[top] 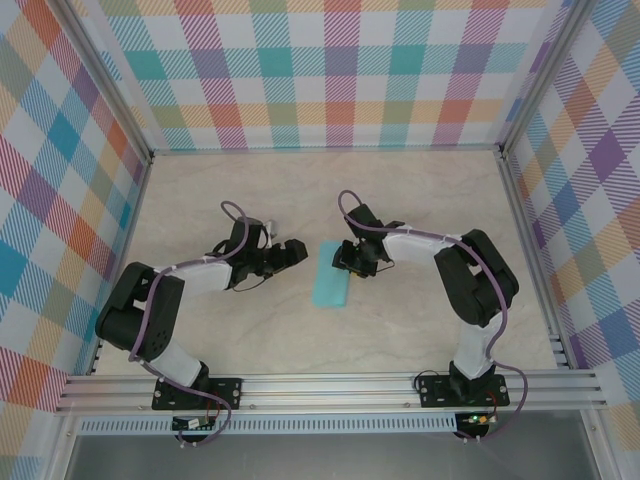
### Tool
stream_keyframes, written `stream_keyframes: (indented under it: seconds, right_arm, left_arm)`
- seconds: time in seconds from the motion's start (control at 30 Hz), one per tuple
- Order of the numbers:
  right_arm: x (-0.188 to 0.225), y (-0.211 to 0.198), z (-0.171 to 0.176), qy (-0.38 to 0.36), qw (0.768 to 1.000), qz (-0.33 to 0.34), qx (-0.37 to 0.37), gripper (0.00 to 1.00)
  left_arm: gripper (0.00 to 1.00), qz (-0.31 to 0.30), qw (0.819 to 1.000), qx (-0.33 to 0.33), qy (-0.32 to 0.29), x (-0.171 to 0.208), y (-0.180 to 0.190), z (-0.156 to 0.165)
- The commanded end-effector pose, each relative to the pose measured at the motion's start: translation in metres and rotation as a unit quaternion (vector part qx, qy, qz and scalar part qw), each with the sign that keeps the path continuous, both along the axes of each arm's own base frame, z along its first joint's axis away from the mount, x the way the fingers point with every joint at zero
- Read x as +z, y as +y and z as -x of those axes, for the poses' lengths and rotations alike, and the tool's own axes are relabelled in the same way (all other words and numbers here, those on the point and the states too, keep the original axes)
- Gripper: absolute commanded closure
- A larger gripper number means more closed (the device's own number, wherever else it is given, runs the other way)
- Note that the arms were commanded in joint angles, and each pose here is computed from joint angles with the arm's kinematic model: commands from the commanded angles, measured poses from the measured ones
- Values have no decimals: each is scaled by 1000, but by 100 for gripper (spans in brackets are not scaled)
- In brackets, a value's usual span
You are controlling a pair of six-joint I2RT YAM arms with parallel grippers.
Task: Fold a paper plane with a square sheet of paper (pick it up from the middle)
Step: Fold the square sheet of paper in half at the center of the table.
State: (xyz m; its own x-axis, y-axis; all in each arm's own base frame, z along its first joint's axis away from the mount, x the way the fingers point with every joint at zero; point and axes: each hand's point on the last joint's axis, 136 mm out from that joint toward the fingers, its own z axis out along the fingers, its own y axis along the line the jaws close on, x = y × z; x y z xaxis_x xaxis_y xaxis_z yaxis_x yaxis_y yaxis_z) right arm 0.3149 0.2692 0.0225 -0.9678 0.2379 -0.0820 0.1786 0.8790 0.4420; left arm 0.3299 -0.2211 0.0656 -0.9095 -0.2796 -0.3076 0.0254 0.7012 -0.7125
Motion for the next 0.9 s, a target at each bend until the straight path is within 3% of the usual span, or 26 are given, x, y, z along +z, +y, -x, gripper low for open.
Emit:
stream_keyframes:
  seconds: [0.0, 0.27, 0.87]
  right_arm:
    - [-17, -20, 8, 28, 998, 39, -44, 59]
    - [-32, -36, 17, 65, 991, 81, -78, 58]
    - [-57, -61, 38, 108, 980, 153, -70, 60]
  left_arm:
    - [17, 15, 1000, -25, 0, 7, -17, 2]
    - [24, 14, 1000, -20, 16, 2, -21, 3]
    - [35, -37, 999, 30, -9, -2, -2, -5]
